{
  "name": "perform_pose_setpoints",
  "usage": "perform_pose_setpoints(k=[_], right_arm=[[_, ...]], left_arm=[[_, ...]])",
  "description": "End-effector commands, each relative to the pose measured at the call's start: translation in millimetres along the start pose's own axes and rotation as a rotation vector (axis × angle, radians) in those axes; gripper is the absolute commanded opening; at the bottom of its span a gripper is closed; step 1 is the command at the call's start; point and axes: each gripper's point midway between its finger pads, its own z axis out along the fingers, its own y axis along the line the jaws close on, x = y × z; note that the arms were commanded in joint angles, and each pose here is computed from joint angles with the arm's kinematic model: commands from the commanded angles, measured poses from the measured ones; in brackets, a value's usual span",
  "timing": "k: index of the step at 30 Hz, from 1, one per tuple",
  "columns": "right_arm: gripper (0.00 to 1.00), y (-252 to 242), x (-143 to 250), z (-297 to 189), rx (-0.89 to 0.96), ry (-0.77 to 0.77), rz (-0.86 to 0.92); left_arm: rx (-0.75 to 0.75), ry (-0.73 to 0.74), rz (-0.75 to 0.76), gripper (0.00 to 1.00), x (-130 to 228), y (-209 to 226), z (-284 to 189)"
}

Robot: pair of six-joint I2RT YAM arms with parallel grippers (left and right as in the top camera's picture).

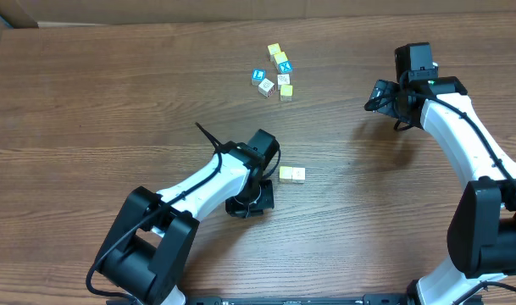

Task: Flip 4 blocks
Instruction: 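Set the white Z block down left of the yellow block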

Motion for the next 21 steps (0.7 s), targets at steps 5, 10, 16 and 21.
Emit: perform_pose_setpoints(k=[5,10,16,21], right_arm=[[1.0,1,-15,-15,-0.014,-0.053,0.009],[1.0,1,-15,-15,-0.014,-0.053,0.009],[1.0,1,-15,-15,-0.014,-0.053,0.009],[1.0,1,-15,-15,-0.014,-0.053,0.009]], left_arm=[[0.064,-0.058,-0.084,0.04,-26,0,-3],[0.103,-0.073,-0.112,0.04,-33,-5,-5],[0.068,0.009,-0.101,0.04,-14,4,-9],[0.053,0.034,-0.088,0.04,0,3,-19]])
